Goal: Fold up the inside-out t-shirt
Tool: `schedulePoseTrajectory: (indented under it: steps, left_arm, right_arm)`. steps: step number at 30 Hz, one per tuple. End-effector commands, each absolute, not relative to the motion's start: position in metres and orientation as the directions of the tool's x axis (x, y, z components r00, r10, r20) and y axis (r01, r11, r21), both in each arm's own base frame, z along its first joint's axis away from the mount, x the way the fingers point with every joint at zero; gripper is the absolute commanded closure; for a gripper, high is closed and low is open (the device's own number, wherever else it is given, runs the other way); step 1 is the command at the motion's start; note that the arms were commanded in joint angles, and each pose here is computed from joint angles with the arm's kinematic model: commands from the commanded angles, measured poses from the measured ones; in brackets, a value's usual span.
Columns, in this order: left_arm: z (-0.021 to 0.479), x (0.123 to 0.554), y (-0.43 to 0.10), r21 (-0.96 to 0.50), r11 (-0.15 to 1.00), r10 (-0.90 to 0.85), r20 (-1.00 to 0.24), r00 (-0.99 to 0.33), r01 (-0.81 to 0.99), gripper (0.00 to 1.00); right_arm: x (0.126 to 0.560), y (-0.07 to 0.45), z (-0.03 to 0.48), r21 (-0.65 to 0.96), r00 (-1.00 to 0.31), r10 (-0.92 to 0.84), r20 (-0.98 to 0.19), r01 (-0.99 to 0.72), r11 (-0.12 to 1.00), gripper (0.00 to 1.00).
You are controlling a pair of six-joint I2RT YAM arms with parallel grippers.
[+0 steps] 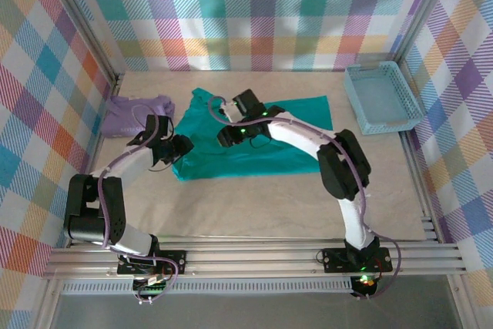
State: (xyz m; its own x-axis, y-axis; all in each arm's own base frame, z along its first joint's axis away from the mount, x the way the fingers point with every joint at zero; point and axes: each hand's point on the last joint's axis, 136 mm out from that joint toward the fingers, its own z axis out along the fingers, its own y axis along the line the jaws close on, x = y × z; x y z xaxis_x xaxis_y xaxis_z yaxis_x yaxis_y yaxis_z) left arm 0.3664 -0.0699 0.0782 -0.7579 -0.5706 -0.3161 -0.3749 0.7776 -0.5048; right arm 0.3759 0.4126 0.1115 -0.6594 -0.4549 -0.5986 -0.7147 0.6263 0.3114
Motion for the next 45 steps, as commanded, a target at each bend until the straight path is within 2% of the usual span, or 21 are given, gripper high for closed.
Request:
schedulePoseTrajectory:
  steps: [1,7,14,17,22,26,29,39,42,45]
  left_arm:
    - [0.075,0.384,-0.065,-0.495,0.773,-0.585,-0.312,-0.749,-0.397,0.64]
    - [0.070,0.413,-0.069,-0.502,0.768,-0.586,-0.304,-0.751,-0.397,0.66]
    - [0.058,0.431,-0.074,-0.504,0.766,-0.582,-0.282,-0.762,-0.398,0.72]
    - [0.054,0.436,-0.074,-0.495,0.772,-0.577,-0.282,-0.767,-0.399,0.76]
    - [0.053,0.443,-0.074,-0.489,0.779,-0.569,-0.288,-0.770,-0.393,0.88]
    - [0.053,0.447,-0.073,-0.482,0.783,-0.566,-0.290,-0.772,-0.393,0.93]
    - [0.054,0.450,-0.074,-0.485,0.783,-0.565,-0.290,-0.773,-0.390,0.95]
    - [0.057,0.452,-0.075,-0.486,0.787,-0.556,-0.291,-0.779,-0.381,0.97]
    - [0.057,0.451,-0.075,-0.484,0.788,-0.555,-0.292,-0.779,-0.380,0.97]
    - [0.057,0.451,-0.075,-0.484,0.789,-0.554,-0.291,-0.780,-0.379,0.97]
  right_arm:
    - [0.399,0.428,0.095,0.325,-0.711,-0.399,-0.579,-0.650,0.686,0.52]
    - [0.411,0.438,0.060,0.323,-0.756,-0.412,-0.509,-0.611,0.723,0.55]
    - [0.415,0.432,0.048,0.279,-0.754,-0.431,-0.496,-0.608,0.744,0.61]
    - [0.415,0.432,0.044,0.275,-0.755,-0.435,-0.491,-0.608,0.745,0.70]
    - [0.417,0.433,0.047,0.275,-0.746,-0.437,-0.503,-0.617,0.737,0.87]
    - [0.419,0.433,0.053,0.282,-0.744,-0.428,-0.513,-0.617,0.734,0.97]
    - [0.423,0.430,0.057,0.290,-0.746,-0.409,-0.525,-0.608,0.739,1.00]
    - [0.426,0.424,0.079,0.353,-0.744,-0.336,-0.577,-0.599,0.719,0.99]
    - [0.421,0.426,0.071,0.365,-0.754,-0.354,-0.553,-0.601,0.711,0.80]
    - [0.417,0.429,0.065,0.375,-0.758,-0.366,-0.540,-0.606,0.701,0.69]
